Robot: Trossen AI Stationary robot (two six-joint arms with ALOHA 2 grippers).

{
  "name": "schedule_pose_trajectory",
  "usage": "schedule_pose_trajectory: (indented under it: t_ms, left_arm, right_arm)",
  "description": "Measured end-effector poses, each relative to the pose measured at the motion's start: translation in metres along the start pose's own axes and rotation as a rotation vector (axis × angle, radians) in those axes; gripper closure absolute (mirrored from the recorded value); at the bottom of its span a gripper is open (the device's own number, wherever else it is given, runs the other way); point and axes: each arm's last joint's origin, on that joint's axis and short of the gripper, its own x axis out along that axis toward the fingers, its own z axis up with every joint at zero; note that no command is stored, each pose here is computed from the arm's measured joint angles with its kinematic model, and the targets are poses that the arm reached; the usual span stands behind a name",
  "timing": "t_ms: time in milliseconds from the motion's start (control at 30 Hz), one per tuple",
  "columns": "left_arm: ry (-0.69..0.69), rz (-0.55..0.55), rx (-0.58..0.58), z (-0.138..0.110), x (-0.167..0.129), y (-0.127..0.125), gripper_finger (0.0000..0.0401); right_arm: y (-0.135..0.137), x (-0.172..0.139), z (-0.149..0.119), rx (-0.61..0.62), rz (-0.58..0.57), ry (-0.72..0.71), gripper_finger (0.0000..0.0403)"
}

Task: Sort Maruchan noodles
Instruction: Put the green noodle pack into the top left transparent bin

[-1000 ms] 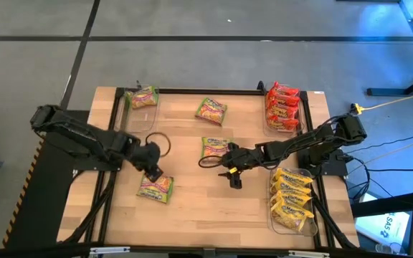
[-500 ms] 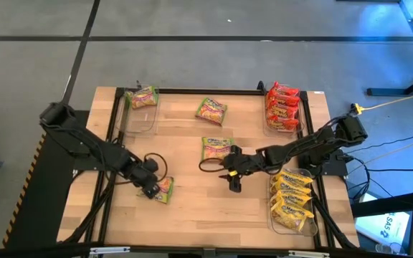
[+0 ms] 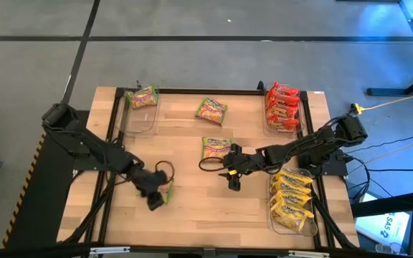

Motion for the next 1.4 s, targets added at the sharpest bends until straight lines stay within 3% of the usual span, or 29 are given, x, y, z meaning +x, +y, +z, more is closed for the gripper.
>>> schedule_pose_trajectory:
  t_ms: [133, 233, 400, 500, 700, 967, 1200, 1400]
  left_arm:
    - [0.147, 0.113, -0.2, -0.027, -0.004, 0.006, 0.0266]
    - [0.227, 0.238, -0.25, -0.045, -0.005, 0.013, 0.0266]
    - [0.188, 0.502, -0.097, -0.056, -0.014, 0.036, 0.0266]
    - [0.15, 0.548, 0.031, -0.057, -0.016, 0.039, 0.0266]
    - [0.075, 0.467, 0.161, -0.054, -0.011, 0.032, 0.0266]
    - [0.016, 0.371, 0.177, -0.051, -0.001, 0.022, 0.0266]
    - [0.022, 0.343, 0.267, -0.047, 0.029, 0.019, 0.0266]
    - [-0.034, 0.22, 0.346, -0.031, 0.051, 0.011, 0.0266]
  right_arm:
    - [0.0, 0.0, 0.0, 0.0, 0.0, -0.001, 0.0182]
    - [0.0, 0.0, 0.0, 0.0, 0.0, -0.001, 0.0182]
    - [0.0, 0.0, 0.001, -0.017, -0.001, -0.007, 0.0182]
    - [0.0, 0.0, 0.002, -0.02, 0.002, -0.017, 0.0182]
    - [0.0, 0.0, 0.001, -0.023, 0.001, -0.015, 0.0182]
    - [0.0, 0.0, 0.001, -0.04, 0.0, -0.015, 0.0182]
    - [0.0, 0.0, 0.001, -0.04, 0.001, -0.015, 0.0182]
    - [0.0, 0.0, 0.001, -0.039, 0.001, -0.015, 0.0182]
